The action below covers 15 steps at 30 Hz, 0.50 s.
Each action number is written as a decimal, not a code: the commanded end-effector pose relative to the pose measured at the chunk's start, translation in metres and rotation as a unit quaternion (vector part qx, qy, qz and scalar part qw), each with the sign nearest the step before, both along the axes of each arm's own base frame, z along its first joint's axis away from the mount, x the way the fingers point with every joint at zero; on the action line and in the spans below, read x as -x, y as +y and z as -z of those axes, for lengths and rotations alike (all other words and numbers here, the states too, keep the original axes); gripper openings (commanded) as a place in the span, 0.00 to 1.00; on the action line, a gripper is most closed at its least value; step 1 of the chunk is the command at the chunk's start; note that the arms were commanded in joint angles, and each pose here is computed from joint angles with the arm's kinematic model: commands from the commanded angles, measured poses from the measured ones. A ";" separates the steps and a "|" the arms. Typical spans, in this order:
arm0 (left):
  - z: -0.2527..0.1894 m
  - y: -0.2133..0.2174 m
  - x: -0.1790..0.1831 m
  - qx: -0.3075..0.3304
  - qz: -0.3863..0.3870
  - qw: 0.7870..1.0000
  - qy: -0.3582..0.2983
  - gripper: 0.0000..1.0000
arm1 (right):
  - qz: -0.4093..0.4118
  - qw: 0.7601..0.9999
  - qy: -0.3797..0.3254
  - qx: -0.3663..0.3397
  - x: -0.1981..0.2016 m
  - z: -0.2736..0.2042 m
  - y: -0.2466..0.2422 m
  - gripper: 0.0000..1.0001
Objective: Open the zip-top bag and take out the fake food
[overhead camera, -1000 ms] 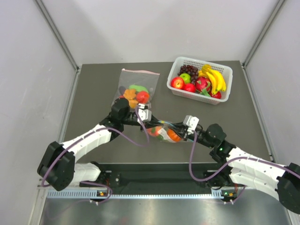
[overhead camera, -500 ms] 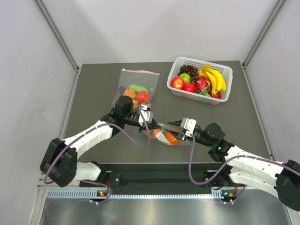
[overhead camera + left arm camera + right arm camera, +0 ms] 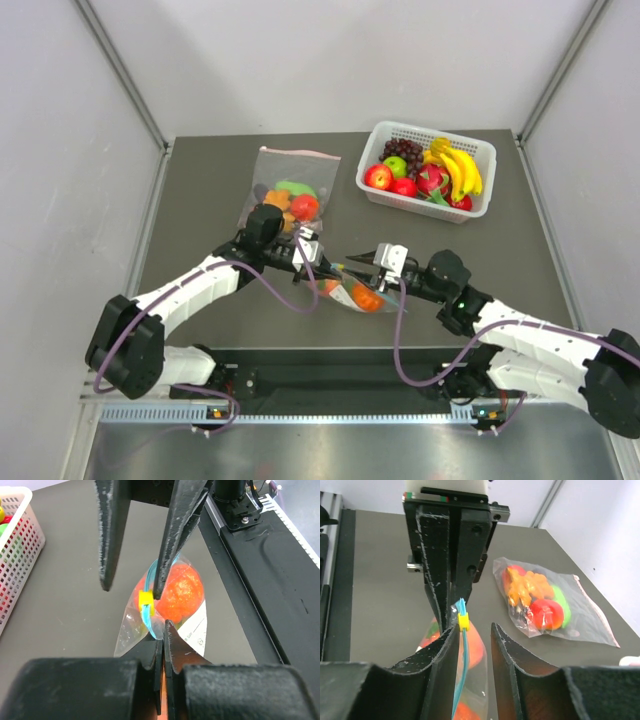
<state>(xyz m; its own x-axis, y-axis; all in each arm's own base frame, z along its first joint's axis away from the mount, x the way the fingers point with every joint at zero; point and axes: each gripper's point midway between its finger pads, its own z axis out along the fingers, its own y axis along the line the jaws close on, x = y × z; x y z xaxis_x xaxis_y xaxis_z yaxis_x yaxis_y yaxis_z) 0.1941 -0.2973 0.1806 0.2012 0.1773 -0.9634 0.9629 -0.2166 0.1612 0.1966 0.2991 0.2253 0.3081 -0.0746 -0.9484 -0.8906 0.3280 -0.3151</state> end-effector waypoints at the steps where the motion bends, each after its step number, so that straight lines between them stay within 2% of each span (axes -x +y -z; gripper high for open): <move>1: -0.014 -0.003 0.001 0.020 0.021 0.999 -0.018 0.00 | -0.035 0.999 -0.029 -0.027 0.011 -0.032 0.012 0.32; 15: -0.017 -0.004 -0.003 0.028 0.014 0.999 -0.023 0.00 | -0.049 0.999 -0.010 -0.017 0.012 -0.028 0.022 0.26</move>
<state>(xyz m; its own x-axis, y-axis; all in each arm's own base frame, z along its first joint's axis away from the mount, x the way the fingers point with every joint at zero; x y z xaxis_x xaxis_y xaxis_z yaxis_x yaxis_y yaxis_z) 0.1951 -0.2975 0.1819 0.1938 0.1759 -0.9651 0.9651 -0.2107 0.1554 0.1908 0.3102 0.2267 0.2999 -0.0697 -0.9514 -0.9092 0.2812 -0.3072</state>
